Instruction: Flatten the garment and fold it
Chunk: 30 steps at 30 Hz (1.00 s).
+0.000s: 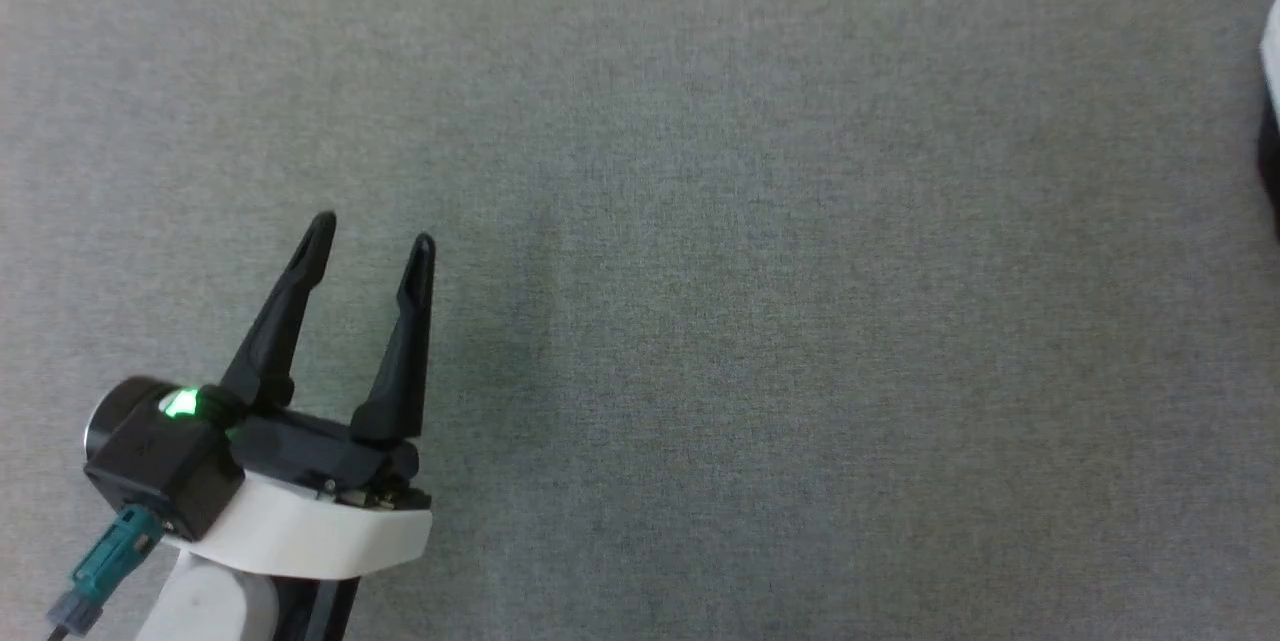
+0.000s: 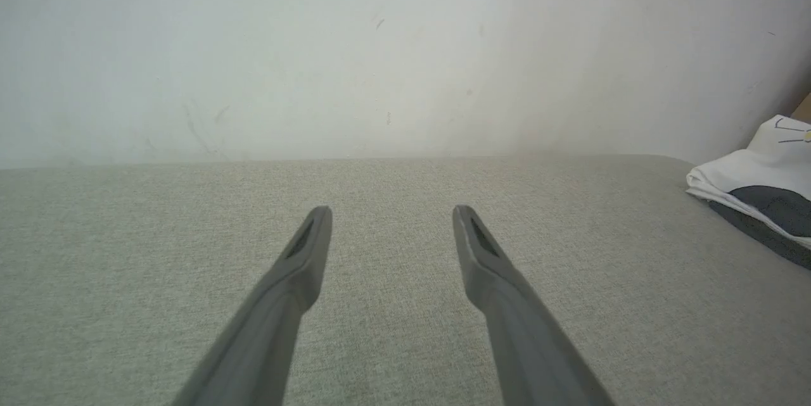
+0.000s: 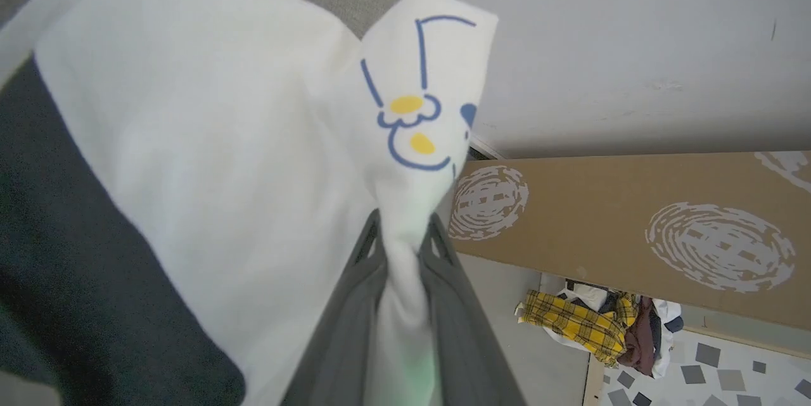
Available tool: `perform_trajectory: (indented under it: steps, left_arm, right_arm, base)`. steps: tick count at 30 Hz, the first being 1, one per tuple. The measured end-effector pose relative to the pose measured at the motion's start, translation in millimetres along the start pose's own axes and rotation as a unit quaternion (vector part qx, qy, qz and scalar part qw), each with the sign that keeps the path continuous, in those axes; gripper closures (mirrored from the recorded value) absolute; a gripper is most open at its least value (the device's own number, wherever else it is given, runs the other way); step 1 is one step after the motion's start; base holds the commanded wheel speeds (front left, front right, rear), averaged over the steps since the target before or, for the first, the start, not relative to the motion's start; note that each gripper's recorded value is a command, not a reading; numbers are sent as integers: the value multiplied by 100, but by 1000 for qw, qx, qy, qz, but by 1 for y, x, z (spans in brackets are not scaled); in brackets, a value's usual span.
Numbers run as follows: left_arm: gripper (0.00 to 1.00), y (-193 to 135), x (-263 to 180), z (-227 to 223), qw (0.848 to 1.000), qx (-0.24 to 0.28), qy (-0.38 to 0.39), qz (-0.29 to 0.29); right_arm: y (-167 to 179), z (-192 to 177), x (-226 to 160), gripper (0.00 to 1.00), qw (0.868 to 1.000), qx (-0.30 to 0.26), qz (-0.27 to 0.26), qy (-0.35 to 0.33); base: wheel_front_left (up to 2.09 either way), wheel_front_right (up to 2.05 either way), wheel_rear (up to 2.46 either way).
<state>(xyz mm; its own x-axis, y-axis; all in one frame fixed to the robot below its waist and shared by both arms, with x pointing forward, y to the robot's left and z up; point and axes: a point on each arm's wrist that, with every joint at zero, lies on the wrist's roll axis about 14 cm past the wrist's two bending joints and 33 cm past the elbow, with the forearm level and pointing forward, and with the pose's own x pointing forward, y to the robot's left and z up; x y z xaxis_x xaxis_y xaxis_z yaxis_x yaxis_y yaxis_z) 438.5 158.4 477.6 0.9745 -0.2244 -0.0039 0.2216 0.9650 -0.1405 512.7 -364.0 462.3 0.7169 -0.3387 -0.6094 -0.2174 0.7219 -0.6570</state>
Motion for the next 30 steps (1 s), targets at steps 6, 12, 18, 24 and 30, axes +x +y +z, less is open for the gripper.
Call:
perform_trajectory:
  steps: [6, 12, 18, 24, 30]
  left_arm:
    - [0, -2, 13, -17, 1000, -4, 13, -10]
    - [0, -4, 16, -27, 1000, -9, 24, -14]
    - [0, -5, 18, -21, 1000, 0, 11, -15]
    - [0, -6, 15, -3, 1000, 2, -14, -7]
    - [0, -6, -6, 8, 1000, -2, -16, 13]
  right_arm:
    - [0, -25, 23, 100, 999, -3, -12, 44]
    - [-9, -36, 29, 78, 998, 4, -29, 52]
    - [-11, -34, 27, 0, 999, 12, -34, 35]
    - [-7, -27, 17, 0, 999, 41, -29, 3]
    - [1, -16, -8, 0, 990, 126, -25, -66]
  base:
    - [0, 0, 0]
    - [0, 0, 0]
    - [0, 0, 0]
    - [0, 0, 0]
    - [0, 0, 0]
